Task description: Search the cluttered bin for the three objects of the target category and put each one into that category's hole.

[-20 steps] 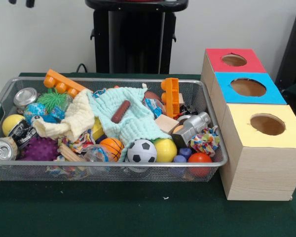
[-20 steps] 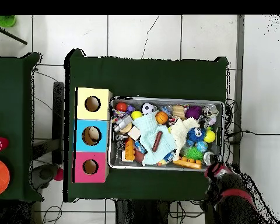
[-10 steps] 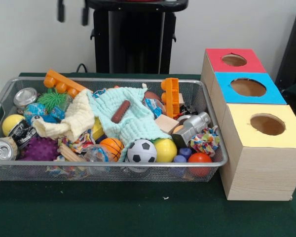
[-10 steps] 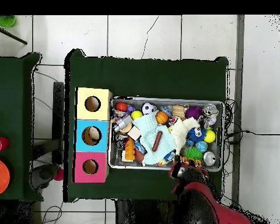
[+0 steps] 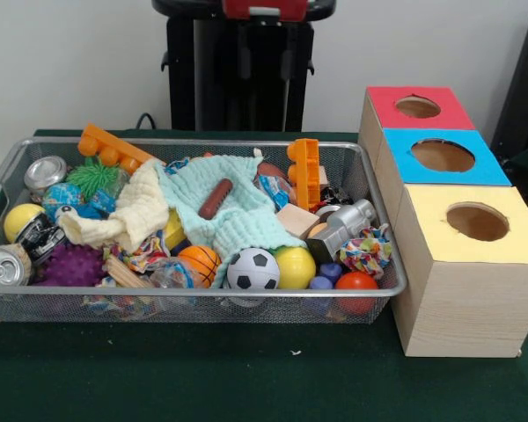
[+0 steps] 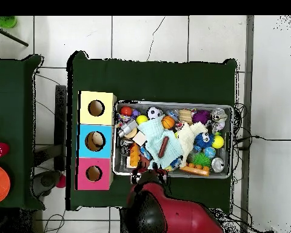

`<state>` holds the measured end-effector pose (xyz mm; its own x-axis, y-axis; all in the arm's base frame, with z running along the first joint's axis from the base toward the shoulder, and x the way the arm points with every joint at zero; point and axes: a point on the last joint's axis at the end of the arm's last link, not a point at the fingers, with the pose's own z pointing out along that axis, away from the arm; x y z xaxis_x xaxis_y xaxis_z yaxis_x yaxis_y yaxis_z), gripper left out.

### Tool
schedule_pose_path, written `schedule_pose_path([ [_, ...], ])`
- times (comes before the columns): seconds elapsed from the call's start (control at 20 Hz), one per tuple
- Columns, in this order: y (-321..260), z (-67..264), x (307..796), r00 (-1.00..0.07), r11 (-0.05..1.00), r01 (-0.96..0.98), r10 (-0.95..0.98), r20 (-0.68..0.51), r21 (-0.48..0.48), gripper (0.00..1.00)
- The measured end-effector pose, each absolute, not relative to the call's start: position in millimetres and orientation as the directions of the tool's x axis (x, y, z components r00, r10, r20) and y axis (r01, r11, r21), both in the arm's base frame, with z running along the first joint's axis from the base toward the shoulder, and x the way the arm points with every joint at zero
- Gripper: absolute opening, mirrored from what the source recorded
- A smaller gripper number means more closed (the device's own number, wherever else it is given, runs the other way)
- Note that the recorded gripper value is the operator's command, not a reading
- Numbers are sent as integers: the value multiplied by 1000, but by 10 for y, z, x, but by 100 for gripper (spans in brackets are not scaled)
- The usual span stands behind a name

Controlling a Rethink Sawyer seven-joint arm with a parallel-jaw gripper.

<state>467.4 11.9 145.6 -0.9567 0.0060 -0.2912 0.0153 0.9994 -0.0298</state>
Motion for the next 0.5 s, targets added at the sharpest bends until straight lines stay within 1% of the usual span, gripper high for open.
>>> schedule_pose_path([
  [0.2,285,1280,4667,-958,999,-15,-24,-285,-33,100],
  [0.5,216,1053,4689,-956,999,4,-5,-292,-32,100],
])
